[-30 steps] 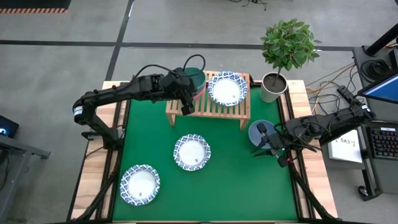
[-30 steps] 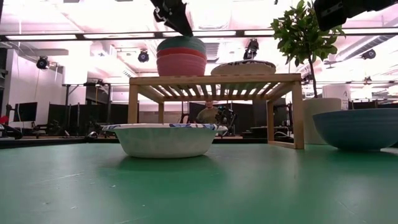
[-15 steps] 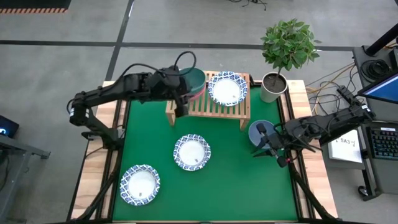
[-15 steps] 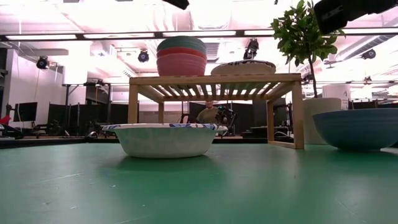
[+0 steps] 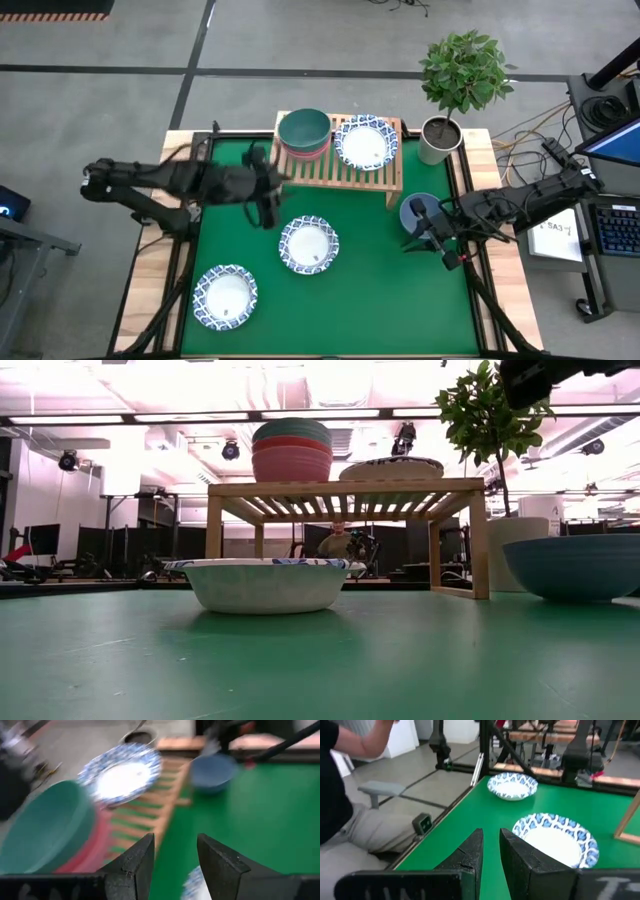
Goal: Place and stack bowls onto a shelf
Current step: Stack the green bowl on top of the orange bowl on the shelf
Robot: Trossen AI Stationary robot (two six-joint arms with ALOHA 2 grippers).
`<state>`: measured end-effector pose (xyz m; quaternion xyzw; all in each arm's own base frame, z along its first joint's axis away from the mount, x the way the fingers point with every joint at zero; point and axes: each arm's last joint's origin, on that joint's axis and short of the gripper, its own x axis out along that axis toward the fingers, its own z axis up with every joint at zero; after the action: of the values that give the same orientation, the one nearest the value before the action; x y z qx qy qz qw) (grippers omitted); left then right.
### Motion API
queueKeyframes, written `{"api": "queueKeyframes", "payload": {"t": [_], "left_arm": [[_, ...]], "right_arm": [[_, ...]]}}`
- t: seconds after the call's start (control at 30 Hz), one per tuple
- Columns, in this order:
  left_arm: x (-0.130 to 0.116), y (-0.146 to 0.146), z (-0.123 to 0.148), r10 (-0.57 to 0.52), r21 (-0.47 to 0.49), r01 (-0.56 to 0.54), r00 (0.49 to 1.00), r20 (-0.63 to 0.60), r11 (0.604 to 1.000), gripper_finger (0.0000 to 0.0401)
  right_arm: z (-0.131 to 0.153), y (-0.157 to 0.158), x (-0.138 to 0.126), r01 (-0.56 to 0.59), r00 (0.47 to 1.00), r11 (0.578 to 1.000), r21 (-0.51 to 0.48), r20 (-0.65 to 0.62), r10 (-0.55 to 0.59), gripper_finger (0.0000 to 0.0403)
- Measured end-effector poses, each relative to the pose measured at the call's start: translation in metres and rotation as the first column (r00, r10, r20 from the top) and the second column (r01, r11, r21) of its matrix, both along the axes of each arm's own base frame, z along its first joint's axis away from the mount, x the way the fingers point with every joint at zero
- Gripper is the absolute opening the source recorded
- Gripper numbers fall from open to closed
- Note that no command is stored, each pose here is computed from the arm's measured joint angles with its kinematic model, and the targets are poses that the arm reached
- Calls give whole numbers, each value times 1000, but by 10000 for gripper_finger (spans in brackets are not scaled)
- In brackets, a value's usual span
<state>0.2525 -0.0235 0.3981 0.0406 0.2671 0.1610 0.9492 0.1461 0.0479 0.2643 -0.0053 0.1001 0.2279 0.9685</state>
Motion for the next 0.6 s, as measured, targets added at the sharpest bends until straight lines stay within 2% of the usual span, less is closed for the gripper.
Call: {"api": "queueKeyframes", "payload": {"t": [0.07, 0.2, 0.33, 0.47, 0.6], "left_arm": [[-2, -16, -12, -61, -12, 62, 996, 65, 998, 132], [-6, -46, -41, -170, -19, 175, 974, 146, 984, 132], [-11, -67, -72, -245, -21, 253, 952, 184, 967, 132], [-14, -75, -93, -221, -6, 226, 955, 195, 974, 132], [-16, -74, -101, -191, -17, 197, 965, 182, 980, 132]], "right_arm": [[2, 0, 4, 42, 999, 999, 3, 25, -42, 54], [1, -3, 15, 249, 968, 968, 23, 21, -250, 54], [3, -2, 29, 299, 954, 954, 7, -8, -299, 53], [18, -2, 47, 326, 945, 945, 1, 35, -326, 53], [35, -8, 70, 431, 901, 902, -35, 63, -429, 53]]}}
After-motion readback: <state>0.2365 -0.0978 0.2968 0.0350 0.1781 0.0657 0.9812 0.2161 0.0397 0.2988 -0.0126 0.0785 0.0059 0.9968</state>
